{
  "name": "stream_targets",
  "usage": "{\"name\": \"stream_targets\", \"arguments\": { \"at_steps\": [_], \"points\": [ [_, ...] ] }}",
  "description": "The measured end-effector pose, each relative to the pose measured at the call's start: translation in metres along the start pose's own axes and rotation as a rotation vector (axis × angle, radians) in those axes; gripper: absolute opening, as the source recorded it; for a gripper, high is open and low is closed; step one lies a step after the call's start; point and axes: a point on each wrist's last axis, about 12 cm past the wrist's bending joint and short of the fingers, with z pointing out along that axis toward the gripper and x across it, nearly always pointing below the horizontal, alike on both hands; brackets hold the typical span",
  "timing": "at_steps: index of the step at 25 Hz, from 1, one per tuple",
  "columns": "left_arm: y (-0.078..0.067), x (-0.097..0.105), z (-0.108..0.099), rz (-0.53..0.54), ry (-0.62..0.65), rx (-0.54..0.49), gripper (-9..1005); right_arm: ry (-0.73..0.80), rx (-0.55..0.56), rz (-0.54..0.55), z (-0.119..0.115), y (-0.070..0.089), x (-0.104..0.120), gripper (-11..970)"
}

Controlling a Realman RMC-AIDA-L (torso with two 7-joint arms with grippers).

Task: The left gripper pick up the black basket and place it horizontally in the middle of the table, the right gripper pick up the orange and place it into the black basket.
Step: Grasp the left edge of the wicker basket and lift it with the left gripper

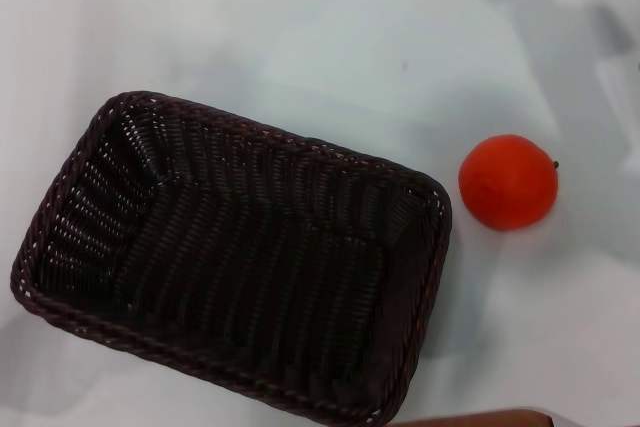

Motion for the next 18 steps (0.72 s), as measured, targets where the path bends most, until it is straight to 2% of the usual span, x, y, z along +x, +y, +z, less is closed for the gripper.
{"name": "stream_targets", "arguments": {
  "at_steps": [4,12,14,15,16,18],
  "points": [
    [0.001,0.000,0.000,-0.035,-0.001,-0.007,790,-0.001,0.000,0.000,0.000,0.000,0.000,943],
    [0.013,-0.004,0.001,-0.194,0.030,0.009,752,-0.002,-0.002,-0.001,-0.001,0.001,0.000,940],
    [0.018,-0.006,0.003,-0.249,0.051,0.028,743,-0.002,-0.002,-0.001,-0.001,0.001,0.000,939],
    [0.025,-0.009,0.008,-0.322,0.115,0.086,738,-0.001,-0.003,-0.001,-0.001,0.001,0.000,939],
    [0.025,-0.009,0.008,-0.322,0.115,0.086,734,-0.001,-0.003,-0.001,-0.001,0.001,0.000,938],
    [0.032,-0.012,0.015,-0.371,0.195,0.152,724,-0.001,-0.003,-0.001,-0.001,0.001,0.000,937]
  ]
}}
